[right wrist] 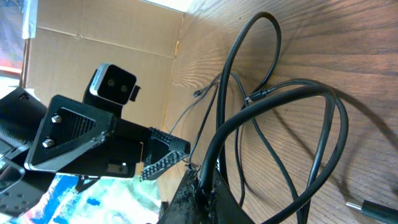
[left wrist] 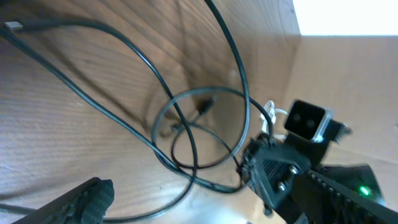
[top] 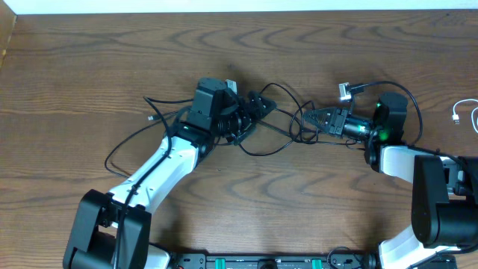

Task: Untangle cables

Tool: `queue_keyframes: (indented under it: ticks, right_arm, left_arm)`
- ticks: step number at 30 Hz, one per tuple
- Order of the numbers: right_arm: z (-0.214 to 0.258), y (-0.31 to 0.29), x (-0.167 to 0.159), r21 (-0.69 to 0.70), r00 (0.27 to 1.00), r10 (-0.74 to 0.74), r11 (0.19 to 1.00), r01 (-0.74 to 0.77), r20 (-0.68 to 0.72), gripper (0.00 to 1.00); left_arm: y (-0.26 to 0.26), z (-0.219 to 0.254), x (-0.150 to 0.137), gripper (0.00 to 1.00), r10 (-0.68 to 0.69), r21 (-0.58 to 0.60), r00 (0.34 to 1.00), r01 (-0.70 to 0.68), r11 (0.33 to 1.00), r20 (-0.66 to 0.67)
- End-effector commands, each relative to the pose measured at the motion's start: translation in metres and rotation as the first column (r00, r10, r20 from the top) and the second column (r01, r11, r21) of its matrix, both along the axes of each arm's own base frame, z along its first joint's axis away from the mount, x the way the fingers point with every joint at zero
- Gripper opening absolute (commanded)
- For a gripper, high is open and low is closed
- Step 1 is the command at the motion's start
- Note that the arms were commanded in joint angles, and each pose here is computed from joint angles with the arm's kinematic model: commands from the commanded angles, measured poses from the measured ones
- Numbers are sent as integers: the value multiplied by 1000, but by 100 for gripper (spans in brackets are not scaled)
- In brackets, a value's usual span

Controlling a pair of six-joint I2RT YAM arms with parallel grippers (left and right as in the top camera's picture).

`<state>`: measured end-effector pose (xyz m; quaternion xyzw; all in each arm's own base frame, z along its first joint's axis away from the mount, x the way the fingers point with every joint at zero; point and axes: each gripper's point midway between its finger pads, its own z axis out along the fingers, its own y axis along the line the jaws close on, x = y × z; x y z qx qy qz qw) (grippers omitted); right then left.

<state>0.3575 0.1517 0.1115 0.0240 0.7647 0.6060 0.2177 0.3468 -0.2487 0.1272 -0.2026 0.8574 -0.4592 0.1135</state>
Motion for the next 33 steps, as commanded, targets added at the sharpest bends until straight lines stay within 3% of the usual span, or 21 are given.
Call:
queue_keyframes:
  ticks: [1,7,12,25,30,33]
  right_arm:
    - [-1,0,2,-13,1000,-3,1000,3,17,2]
    - [-13,-1,-3,-39,1000,4,999,-4,-13,2]
    - [-16,-1,-4,-46,1000,5,999,-6,-19,2]
    - [-16,-1,-4,-47,1000,5,999,-6,-17,2]
    - [-16,-1,-5,-47,1000,6,999,-7,-17,2]
    - [-16,2,-6,-47,1000,12,999,-13,-17,1]
  left_arm:
    - [-1,0,12,97,81,59,996,-83,995,46]
    - [-13,26,35,97,221,-19,966,-220,975,136]
    - [-16,25,43,93,301,-95,952,-295,951,56]
    - [-61,-22,59,81,236,-318,960,-273,908,-150]
    - [-72,-12,67,80,228,-392,968,-252,885,-107]
    - [-77,-13,68,70,231,-389,967,-254,886,-106]
